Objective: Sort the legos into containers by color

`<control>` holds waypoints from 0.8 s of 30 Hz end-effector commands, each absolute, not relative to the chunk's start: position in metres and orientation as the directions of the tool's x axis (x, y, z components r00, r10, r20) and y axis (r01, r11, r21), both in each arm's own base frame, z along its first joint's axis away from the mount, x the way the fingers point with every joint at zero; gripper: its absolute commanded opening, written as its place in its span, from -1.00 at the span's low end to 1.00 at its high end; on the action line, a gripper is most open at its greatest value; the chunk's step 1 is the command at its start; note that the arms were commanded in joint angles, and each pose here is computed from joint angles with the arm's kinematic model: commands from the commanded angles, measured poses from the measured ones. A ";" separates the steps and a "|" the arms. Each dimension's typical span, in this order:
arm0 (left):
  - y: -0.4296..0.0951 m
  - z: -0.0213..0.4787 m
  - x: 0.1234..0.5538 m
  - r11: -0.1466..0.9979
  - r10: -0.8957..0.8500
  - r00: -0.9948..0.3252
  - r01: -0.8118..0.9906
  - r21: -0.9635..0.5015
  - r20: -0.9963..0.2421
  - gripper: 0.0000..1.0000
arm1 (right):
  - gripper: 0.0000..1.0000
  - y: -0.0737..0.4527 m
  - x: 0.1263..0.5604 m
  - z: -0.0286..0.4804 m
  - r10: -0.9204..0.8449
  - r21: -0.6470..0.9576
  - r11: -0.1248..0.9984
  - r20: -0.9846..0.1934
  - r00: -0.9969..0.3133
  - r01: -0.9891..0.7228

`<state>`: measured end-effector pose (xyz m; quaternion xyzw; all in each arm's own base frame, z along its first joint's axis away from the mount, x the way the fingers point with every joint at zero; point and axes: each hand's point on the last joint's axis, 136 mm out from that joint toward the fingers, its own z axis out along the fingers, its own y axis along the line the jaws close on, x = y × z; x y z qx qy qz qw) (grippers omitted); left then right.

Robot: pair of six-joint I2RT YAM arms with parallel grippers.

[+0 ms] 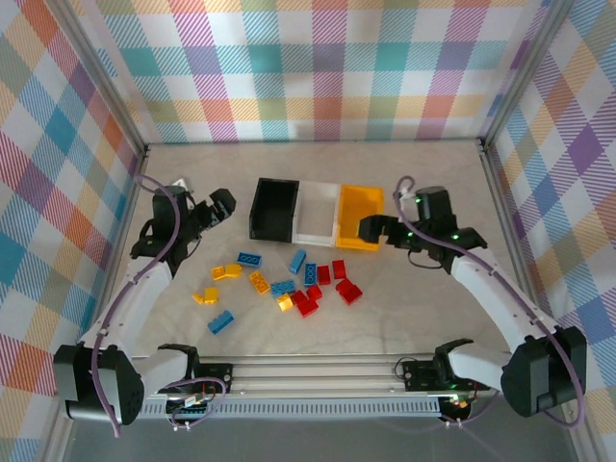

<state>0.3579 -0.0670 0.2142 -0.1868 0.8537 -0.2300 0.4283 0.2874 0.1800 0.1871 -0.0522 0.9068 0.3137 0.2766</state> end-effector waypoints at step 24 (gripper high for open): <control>-0.193 0.191 0.280 0.866 -0.158 -0.802 0.167 -0.471 -0.576 1.00 | 1.00 0.224 0.195 0.079 -0.311 0.301 0.878 -0.233 -0.921 -0.372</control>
